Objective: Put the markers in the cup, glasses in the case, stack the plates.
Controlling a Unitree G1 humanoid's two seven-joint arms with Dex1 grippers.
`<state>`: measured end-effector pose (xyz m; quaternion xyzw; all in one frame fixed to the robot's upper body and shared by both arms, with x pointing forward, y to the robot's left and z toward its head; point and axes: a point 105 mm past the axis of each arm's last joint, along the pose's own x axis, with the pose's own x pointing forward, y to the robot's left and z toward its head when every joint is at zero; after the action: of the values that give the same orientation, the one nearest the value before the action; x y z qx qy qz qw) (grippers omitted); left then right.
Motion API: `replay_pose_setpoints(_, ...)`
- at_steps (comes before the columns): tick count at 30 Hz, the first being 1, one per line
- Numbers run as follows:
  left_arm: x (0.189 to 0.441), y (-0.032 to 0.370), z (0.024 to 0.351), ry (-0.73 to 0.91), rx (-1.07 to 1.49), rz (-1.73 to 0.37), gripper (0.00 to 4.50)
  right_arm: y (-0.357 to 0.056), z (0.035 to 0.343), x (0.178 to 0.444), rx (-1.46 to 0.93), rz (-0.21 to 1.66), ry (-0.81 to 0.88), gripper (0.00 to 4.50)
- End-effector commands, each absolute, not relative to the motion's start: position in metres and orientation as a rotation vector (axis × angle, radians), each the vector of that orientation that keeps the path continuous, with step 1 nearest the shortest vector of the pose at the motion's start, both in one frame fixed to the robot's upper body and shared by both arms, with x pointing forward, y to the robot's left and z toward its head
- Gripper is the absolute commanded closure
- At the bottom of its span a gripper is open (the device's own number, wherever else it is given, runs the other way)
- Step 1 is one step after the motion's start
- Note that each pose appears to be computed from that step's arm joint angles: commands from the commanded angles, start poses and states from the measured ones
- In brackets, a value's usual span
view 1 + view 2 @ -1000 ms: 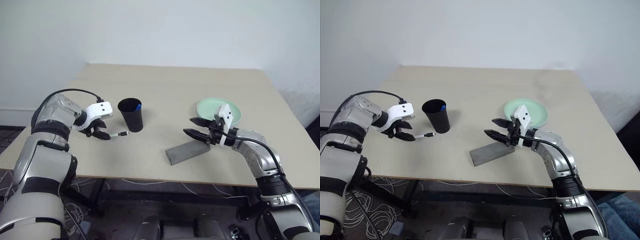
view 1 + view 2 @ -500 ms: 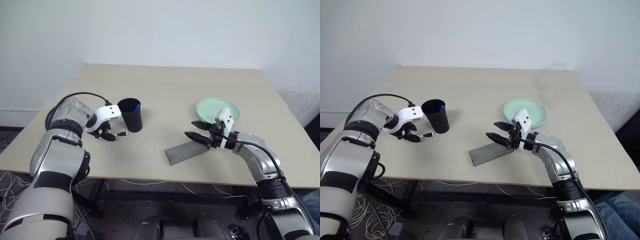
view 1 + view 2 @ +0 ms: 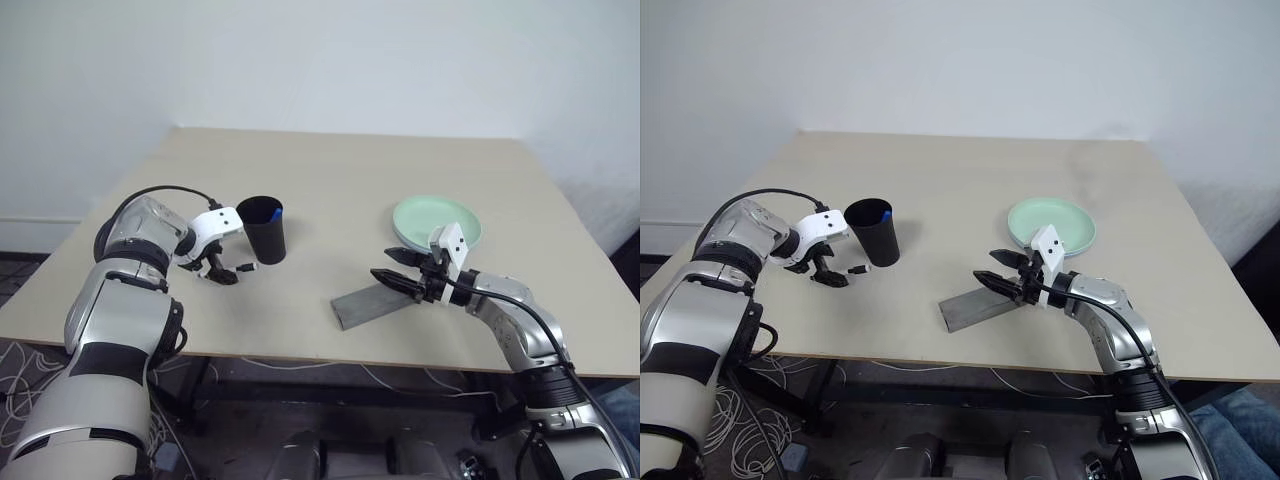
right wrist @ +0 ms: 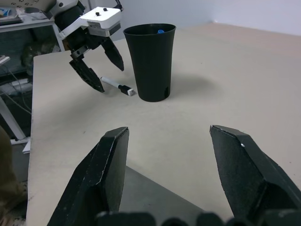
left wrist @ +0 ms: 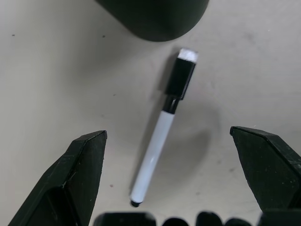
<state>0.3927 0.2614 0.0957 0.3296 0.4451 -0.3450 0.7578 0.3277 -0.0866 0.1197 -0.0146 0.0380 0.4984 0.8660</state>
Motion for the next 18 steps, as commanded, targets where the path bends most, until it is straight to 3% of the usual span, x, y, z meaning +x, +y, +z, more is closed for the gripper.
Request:
replay_pose_setpoints(1,0.393,0.259,0.100,0.974,0.711,-0.768,0.03,-0.084,0.140,0.328,-0.051,1.052,0.004,1.51)
replay_pose_setpoints(18,0.391,0.253,0.085,1.037,0.798,-0.787,0.03,-0.091,0.133,0.310,-0.035,1.000,0.029,1.51)
